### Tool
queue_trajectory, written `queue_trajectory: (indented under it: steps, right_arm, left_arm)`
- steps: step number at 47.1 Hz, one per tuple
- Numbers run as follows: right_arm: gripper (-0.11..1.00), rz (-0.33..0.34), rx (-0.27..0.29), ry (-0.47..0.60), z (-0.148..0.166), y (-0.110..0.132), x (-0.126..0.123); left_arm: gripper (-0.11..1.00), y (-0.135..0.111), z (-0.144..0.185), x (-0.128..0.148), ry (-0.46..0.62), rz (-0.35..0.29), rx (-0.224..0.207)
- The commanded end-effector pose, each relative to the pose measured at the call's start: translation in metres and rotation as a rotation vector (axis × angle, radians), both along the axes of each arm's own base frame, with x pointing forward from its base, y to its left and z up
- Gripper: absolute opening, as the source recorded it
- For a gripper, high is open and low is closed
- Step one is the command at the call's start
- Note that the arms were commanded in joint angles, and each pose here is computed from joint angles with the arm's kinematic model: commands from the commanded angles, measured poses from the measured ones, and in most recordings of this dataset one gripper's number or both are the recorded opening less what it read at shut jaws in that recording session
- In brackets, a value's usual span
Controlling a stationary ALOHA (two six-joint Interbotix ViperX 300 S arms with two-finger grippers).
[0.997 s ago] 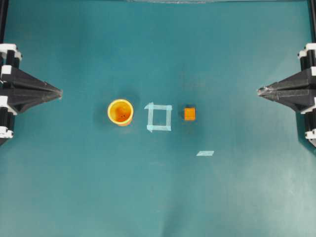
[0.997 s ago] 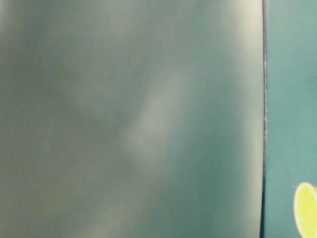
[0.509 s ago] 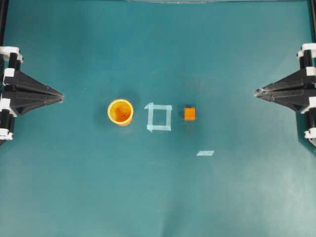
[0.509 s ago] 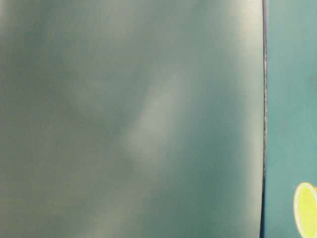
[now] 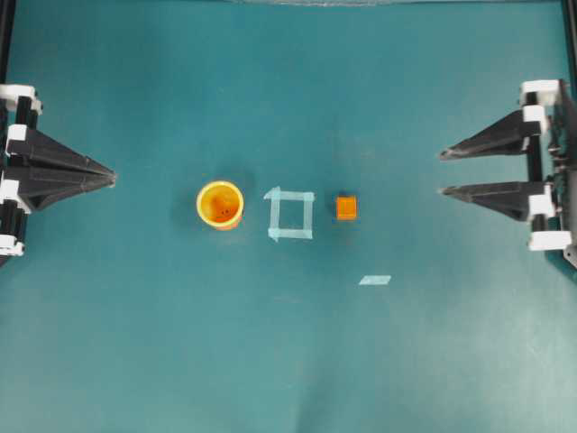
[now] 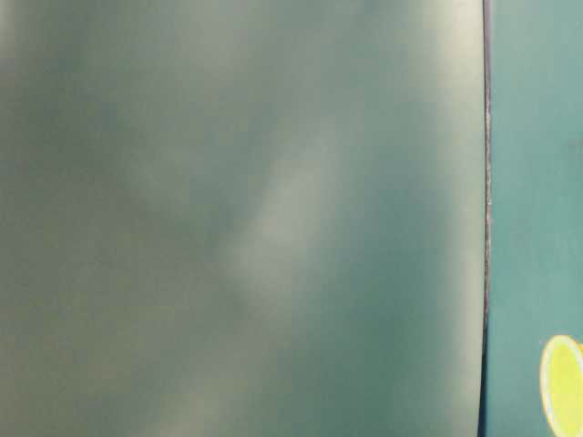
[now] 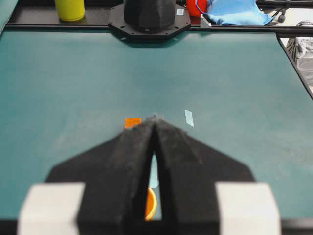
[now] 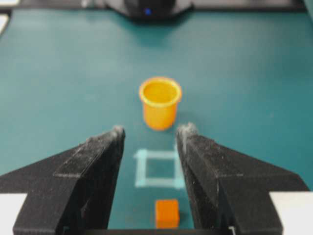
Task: Move the block backward with right arm.
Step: 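Move the right gripper left over the orange cube, fingers open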
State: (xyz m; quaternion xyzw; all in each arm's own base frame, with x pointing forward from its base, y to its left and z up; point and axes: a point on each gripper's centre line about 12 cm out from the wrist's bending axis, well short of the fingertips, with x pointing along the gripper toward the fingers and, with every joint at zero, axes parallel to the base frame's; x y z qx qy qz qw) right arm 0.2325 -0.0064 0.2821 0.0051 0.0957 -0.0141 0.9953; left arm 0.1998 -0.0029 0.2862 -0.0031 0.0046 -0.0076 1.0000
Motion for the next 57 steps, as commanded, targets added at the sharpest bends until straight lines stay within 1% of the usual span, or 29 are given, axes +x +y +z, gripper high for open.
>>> queue_trajectory:
  steps: [1,10,17,28,35,46,57]
  right_arm:
    - [0.53,-0.021,0.003,0.008,0.005,-0.005,0.011]
    - [0.54,-0.059,0.009,0.101,-0.016,-0.016,0.03]
    - [0.54,-0.061,0.014,0.187,-0.035,-0.018,0.048]
    - [0.54,-0.058,0.016,0.351,-0.067,-0.021,0.085]
    - [0.54,-0.056,0.017,0.422,-0.086,-0.023,0.102]
    - [0.55,-0.053,0.019,0.492,-0.111,-0.023,0.115]
    - [0.55,-0.032,0.017,0.552,-0.132,-0.016,0.117]
  left_arm:
    - [0.0,-0.001,0.011,0.003,-0.026,-0.004,0.004]
    - [0.0,-0.001,0.012,0.003,-0.028,-0.004,0.004]
    - [0.0,-0.001,0.012,0.003,-0.029,-0.004,0.003]
    - [0.0,-0.001,0.012,0.002,-0.031,-0.004,0.004]
    - [0.0,-0.001,0.013,0.003,-0.032,-0.004,0.004]
    - [0.0,-0.001,0.013,0.002,-0.034,-0.004,0.004]
    - [0.0,-0.001,0.013,0.002,-0.034,-0.004,0.004]
